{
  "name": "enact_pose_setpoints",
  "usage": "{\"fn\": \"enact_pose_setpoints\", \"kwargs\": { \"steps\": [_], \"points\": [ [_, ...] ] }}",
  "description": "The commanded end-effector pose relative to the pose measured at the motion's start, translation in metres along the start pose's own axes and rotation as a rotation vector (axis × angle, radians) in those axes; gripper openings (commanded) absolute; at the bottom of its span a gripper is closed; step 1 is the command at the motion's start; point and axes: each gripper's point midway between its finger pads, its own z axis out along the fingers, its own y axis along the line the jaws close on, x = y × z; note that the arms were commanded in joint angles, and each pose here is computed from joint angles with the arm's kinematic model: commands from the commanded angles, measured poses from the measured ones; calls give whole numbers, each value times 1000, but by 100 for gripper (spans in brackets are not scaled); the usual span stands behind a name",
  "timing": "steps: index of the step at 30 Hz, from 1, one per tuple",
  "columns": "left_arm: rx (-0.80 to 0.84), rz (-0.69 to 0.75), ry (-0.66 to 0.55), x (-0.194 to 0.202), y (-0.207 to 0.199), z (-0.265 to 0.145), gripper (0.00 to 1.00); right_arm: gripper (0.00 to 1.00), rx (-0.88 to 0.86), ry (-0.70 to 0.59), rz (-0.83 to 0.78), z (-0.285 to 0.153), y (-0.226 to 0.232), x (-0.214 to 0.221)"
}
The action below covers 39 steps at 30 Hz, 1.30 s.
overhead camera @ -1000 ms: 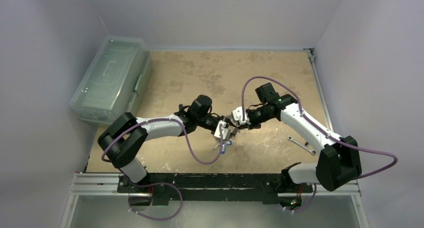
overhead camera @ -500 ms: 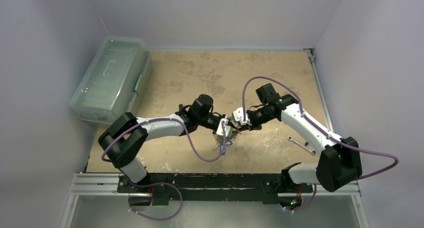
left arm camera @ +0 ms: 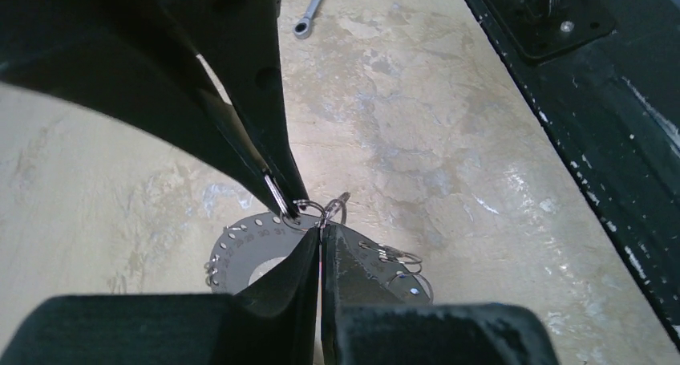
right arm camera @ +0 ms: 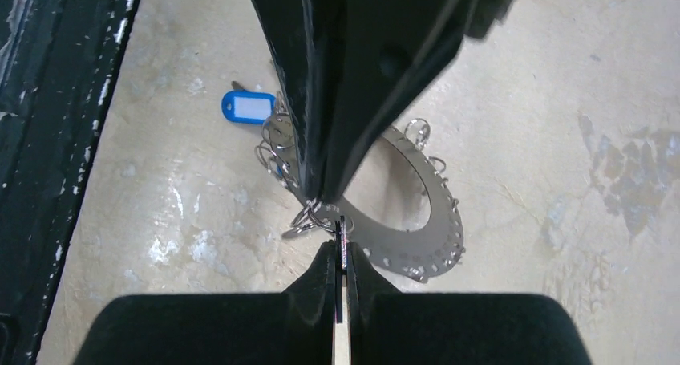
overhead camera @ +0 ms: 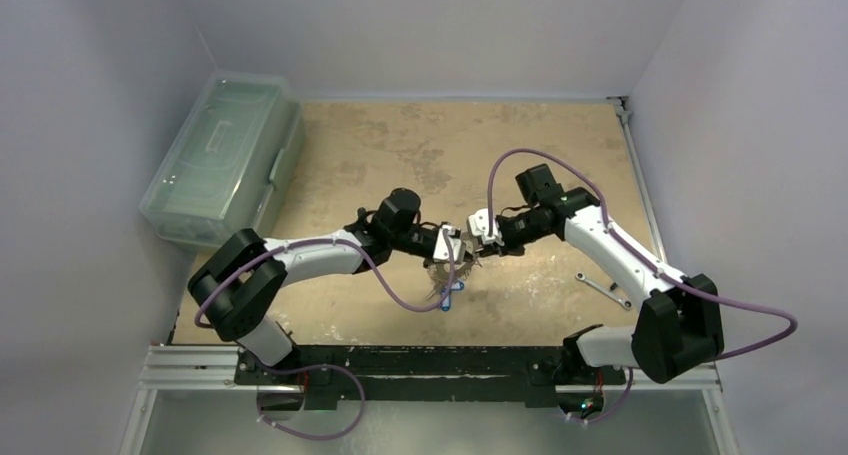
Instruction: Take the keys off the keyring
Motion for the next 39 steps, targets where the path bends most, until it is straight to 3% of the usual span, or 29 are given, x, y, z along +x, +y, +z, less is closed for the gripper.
{"fn": "enact_pose_setpoints", "kwargs": {
  "steps": [1,10,15,20,24,28,39],
  "points": [
    [-45,-100,-95,-32,0,-19,0,0,116,-24,-25,-13,-26,-5],
    [-208,-337,-188,-43,16,-45,0,0,177,5,16,-12,-41,8],
    [-261,-431,-213,-41,16,-54,0,0,159,-88,67,-3,-38,-4],
    [-272,-253,-144,-26,15,-61,0,0,132,-149,62,-5,-38,-19],
    [-260,-84,-122,-22,15,-62,28,0,102,-157,23,-8,-34,-25],
    [-228,45,-122,-25,13,-55,34,0,89,-142,-17,-11,-33,-26],
    [-146,62,-104,-24,18,-31,42,0,68,-135,-35,-13,-27,-29]
  ]
}}
